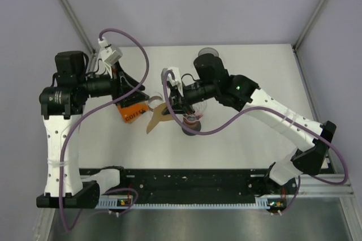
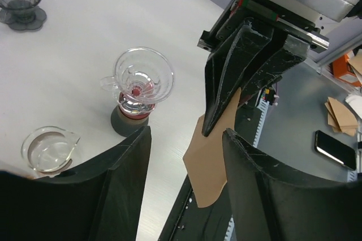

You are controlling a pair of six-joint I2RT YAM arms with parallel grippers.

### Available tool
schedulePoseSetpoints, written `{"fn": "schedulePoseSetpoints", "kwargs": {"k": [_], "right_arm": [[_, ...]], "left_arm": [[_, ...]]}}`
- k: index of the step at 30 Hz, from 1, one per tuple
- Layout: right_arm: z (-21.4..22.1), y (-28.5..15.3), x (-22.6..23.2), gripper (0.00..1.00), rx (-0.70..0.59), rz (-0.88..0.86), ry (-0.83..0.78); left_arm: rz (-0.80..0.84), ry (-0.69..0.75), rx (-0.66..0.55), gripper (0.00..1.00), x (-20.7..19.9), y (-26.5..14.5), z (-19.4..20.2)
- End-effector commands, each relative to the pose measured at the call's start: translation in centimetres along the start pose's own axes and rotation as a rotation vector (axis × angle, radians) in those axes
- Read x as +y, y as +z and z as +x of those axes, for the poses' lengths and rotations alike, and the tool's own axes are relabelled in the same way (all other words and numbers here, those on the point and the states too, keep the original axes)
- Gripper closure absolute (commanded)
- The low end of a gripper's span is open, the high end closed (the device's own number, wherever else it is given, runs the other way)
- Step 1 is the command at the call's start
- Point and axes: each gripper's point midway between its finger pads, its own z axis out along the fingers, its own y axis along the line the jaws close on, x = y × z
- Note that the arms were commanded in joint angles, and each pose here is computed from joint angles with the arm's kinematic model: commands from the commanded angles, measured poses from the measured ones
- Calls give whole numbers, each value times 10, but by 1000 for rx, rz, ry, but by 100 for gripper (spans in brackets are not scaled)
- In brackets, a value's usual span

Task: Place the coffee filter in the dripper
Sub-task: Place the coffee filter in the coffee dripper.

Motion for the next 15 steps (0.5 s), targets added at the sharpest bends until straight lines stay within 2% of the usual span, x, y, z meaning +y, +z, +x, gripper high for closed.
{"fn": "schedulePoseSetpoints", "kwargs": {"k": [1, 6, 11, 15], "right_arm": [[-20, -9, 2, 100, -39, 26, -50], [-21, -9, 0, 100, -39, 35, -58], [-19, -10, -2, 100, -36, 36, -54], [-19, -9, -1, 100, -36, 32, -51]], "left_arm": [[97, 74, 23, 44, -18, 5, 2], [161, 84, 88, 51, -28, 6, 29], [211, 106, 75, 53, -42, 3, 31], [180, 69, 94, 56, -30, 8, 36]]}}
